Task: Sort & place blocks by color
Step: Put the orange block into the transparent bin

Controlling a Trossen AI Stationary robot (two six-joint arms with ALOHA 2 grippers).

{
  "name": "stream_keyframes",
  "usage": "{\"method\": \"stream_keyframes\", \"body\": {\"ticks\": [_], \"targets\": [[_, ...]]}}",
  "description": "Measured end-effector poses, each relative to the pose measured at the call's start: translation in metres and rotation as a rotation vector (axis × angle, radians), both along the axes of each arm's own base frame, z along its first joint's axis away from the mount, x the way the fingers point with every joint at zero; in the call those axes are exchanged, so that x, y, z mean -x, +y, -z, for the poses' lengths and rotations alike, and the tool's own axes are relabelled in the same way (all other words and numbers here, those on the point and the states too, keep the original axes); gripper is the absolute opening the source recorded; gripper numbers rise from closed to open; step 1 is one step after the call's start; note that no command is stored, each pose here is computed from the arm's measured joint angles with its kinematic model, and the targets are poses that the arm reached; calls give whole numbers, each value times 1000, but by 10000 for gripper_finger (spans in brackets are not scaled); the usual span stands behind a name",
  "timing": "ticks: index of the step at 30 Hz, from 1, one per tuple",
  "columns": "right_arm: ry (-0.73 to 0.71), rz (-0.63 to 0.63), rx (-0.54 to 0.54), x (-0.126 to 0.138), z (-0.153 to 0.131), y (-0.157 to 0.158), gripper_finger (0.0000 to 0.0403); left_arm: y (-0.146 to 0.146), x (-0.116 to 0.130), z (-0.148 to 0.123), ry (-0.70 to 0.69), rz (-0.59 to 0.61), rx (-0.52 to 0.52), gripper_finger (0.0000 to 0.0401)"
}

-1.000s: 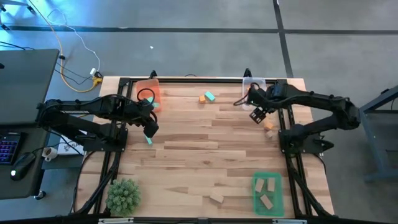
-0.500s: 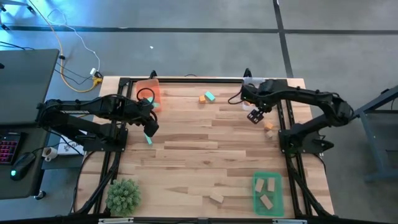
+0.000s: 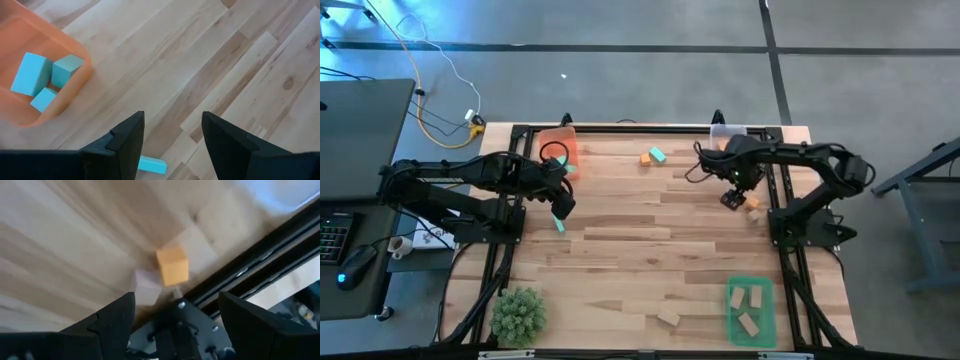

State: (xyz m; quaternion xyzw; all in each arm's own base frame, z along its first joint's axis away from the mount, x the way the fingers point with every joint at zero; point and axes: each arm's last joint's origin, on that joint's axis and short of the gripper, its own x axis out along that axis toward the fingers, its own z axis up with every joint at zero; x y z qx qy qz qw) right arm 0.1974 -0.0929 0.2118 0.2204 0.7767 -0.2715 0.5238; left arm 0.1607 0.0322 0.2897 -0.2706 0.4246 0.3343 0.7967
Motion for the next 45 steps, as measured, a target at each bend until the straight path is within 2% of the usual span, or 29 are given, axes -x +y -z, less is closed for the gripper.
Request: {"method": "stream_keyframes", "body": {"ticks": [6, 18, 28, 33, 41, 45], "targets": [[77, -12, -4, 17, 27, 7, 273, 0, 0, 0, 8, 9, -20, 186], [-6, 36, 40, 20, 55, 9, 272, 0, 0, 0, 15, 31, -27, 186], [1, 100, 97, 33, 78, 10, 269, 0, 0, 0, 15, 30, -28, 186], [-24, 102, 101, 33, 80, 10, 230, 0, 0, 0, 10, 17, -23, 186], [-19, 128, 111, 33, 80, 10, 117, 0, 0, 0, 6, 9, -19, 186], [-32, 136, 91, 27, 72, 8, 108, 0, 0, 0, 6, 9, -19, 186]]}}
